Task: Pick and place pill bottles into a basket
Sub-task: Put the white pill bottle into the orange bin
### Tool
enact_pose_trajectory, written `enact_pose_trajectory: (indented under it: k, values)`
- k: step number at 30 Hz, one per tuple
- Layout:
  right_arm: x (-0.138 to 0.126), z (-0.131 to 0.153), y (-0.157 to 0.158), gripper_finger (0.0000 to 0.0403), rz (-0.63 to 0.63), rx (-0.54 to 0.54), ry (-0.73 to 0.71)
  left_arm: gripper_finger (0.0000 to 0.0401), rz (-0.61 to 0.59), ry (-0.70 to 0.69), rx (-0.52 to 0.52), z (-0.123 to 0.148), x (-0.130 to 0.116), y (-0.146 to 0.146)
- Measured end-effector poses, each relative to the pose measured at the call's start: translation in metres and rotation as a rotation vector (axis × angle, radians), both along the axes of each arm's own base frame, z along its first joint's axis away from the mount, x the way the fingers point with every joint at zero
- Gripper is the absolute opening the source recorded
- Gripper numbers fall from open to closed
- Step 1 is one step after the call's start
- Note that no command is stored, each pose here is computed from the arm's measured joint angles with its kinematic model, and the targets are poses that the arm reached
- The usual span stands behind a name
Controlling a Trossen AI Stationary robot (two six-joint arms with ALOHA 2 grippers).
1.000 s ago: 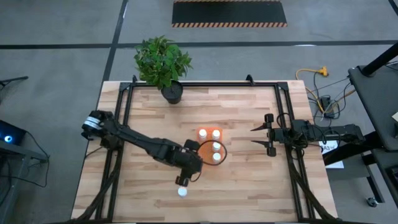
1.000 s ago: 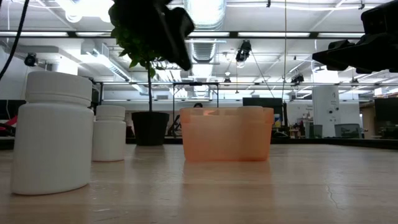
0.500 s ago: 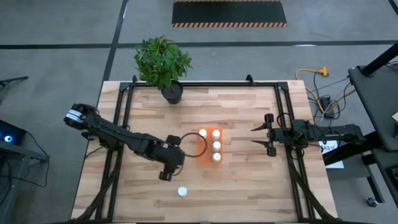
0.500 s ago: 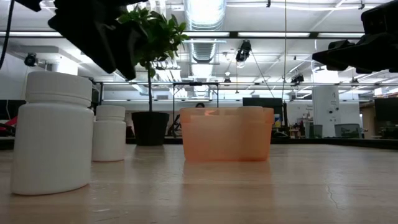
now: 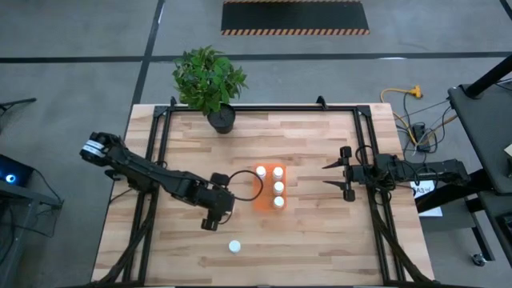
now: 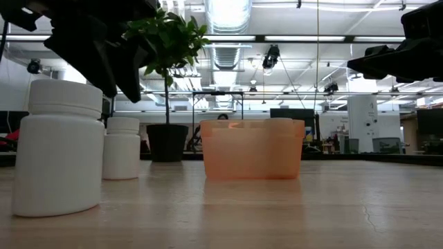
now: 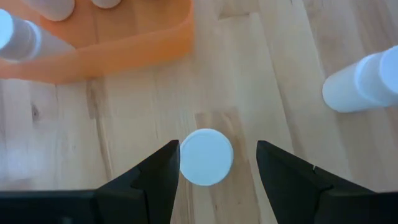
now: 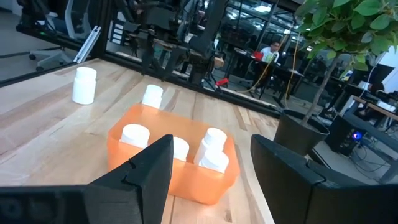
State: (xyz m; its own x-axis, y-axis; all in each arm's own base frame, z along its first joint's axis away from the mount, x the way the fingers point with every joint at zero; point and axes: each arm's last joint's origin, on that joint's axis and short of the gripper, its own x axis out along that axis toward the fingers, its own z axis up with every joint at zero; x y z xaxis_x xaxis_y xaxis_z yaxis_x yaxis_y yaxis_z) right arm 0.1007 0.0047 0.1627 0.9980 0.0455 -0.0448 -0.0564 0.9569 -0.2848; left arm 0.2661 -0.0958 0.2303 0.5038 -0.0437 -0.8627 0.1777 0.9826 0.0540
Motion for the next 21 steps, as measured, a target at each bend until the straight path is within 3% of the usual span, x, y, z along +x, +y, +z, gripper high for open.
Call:
enact_pose_trajectory:
  k: [11, 21]
  values:
    - [0.000, 0.000, 0.000, 0.0206, 0.000, 0.000, 0.000, 0.0263, 0.002, 0.018, 0.011, -0.005, 0.003, 0.001]
    - [0.000, 0.000, 0.000, 0.0206, 0.000, 0.000, 0.000, 0.0267, 0.023, 0.046, 0.021, -0.016, 0.003, 0.007]
